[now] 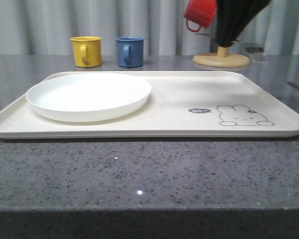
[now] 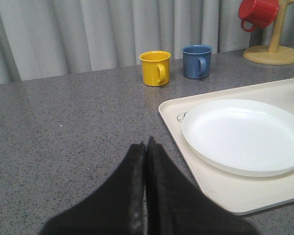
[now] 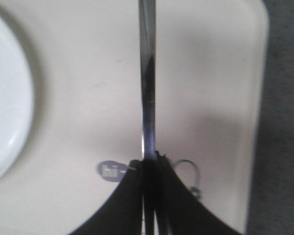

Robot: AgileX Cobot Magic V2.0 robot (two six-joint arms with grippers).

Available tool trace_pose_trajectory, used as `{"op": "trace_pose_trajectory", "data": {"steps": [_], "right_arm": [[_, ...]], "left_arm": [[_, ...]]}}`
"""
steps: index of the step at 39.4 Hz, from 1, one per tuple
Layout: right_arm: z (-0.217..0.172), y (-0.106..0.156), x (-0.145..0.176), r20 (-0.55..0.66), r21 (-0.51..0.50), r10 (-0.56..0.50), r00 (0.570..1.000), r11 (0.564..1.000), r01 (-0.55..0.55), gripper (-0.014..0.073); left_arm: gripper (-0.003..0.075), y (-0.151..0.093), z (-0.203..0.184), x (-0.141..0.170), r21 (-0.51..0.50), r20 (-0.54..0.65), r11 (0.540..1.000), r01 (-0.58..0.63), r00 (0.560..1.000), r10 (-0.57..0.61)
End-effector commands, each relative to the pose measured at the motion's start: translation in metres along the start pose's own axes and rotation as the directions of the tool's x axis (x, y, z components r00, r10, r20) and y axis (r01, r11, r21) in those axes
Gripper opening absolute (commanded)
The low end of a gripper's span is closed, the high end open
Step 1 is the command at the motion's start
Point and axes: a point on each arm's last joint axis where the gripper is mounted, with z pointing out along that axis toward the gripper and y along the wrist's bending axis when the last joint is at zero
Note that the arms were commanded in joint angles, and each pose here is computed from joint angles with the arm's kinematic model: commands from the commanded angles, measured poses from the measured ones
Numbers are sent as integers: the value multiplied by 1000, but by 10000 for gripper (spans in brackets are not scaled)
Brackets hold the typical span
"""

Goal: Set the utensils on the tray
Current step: 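Carry the fork onto the tray beside the plate and open the right gripper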

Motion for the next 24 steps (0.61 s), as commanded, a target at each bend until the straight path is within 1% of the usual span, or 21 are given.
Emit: {"op": "trace_pose_trajectory", "data": {"steps": [1, 6, 10, 15, 24], "right_arm": [[-11, 27, -9, 67, -51, -7, 998, 999, 11, -22], [8, 47, -9, 29, -57, 27, 999, 998, -26, -22], [28, 49, -9, -10, -37, 79, 997, 996, -79, -22], [41, 51, -10, -22, -29, 130, 991, 991, -130, -22], [57, 53, -10, -36, -12, 177, 984, 984, -178, -12]], "left_arm": [[-18, 2, -2, -16, -14, 100, 1000, 18, 995, -16], [-18, 2, -2, -16, -14, 100, 1000, 18, 995, -16], [-18, 2, -2, -16, -14, 100, 1000, 18, 995, -16], [-18, 2, -2, -16, -14, 100, 1000, 18, 995, -16], [-18, 2, -2, -16, -14, 100, 1000, 18, 995, -16]]}}
